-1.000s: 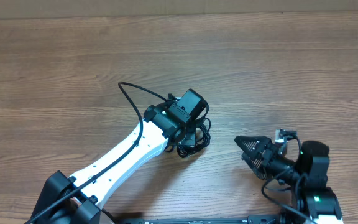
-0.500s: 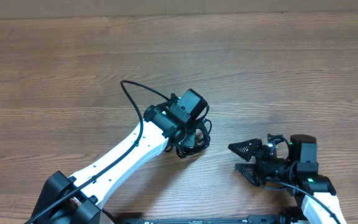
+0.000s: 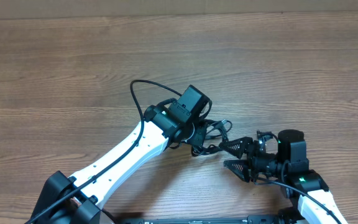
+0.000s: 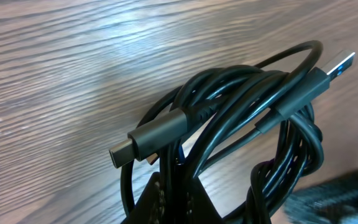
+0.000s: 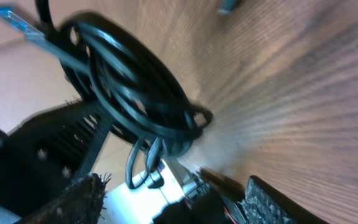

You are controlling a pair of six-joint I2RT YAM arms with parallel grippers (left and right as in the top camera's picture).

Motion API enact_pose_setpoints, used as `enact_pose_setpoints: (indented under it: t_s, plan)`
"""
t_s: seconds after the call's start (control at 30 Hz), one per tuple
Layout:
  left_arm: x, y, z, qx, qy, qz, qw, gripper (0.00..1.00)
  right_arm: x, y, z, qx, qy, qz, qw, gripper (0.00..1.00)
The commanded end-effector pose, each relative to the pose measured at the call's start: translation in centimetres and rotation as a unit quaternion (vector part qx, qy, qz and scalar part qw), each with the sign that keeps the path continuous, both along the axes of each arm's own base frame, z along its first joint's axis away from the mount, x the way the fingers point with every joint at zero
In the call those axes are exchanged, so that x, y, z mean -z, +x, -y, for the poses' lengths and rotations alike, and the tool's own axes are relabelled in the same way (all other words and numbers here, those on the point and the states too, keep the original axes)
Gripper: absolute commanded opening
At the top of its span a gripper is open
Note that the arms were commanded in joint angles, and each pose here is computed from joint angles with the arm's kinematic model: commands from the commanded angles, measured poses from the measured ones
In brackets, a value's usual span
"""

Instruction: Untangle cables

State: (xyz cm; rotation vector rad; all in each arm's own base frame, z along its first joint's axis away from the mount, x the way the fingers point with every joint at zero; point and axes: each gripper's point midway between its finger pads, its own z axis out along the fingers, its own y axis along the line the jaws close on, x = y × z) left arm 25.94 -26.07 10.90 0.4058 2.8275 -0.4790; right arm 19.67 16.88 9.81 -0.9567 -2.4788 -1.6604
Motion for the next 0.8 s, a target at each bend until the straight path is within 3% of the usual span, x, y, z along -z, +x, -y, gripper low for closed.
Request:
enact_pose_setpoints:
  t_s: [0.0, 0.03, 0.07, 0.13, 0.2, 0.33, 0.4, 0.43, 0.57, 0.77]
  plan:
    - [-2.0, -1.0, 2.5, 0.042, -0.076, -0.016, 0.996, 0.04, 0.0, 1.7, 0.1, 0.058, -0.025, -0.011, 0.998, 0.65]
    - [-2.1, -1.2, 2.8, 0.047, -0.086, -0.021, 0.995, 0.04, 0.3, 2.0, 0.2, 0.067, -0.038, -0.006, 0.997, 0.62]
    - [-2.5, -1.7, 3.4, 0.057, -0.105, -0.032, 0.992, 0.04, 0.6, 2.5, 0.4, 0.081, -0.057, 0.005, 0.995, 0.51]
    - [-2.5, -2.0, 3.5, 0.065, -0.11, -0.039, 0.991, 0.04, 0.2, 3.4, 0.6, 0.095, -0.069, 0.034, 0.992, 0.2]
    - [-2.2, -1.9, 2.6, 0.063, -0.099, -0.043, 0.992, 0.04, -0.7, 4.1, 0.4, 0.087, -0.068, 0.074, 0.991, 0.05]
    - [-1.2, 0.4, -1.2, -0.015, -0.054, -0.043, 0.998, 0.04, -2.6, 3.7, -0.9, 0.024, -0.05, 0.149, 0.987, 0.04]
    - [-1.2, 3.4, -4.5, -0.14, -0.062, -0.058, 0.987, 0.04, -3.1, 1.8, -2.2, -0.059, -0.035, 0.196, 0.978, 0.04]
    - [-1.4, 4.2, -5.1, -0.167, -0.083, -0.068, 0.98, 0.04, -2.9, 1.2, -2.3, -0.076, -0.035, 0.197, 0.977, 0.04]
    - [-3.3, 6.1, -5.4, -0.174, -0.175, -0.085, 0.965, 0.04, -1.5, -0.6, -2.3, -0.12, -0.048, 0.19, 0.973, 0.04]
    - [-3.7, 6.8, -6.5, -0.204, -0.2, -0.103, 0.953, 0.04, -1.1, -1.0, -2.3, -0.123, -0.049, 0.176, 0.975, 0.08]
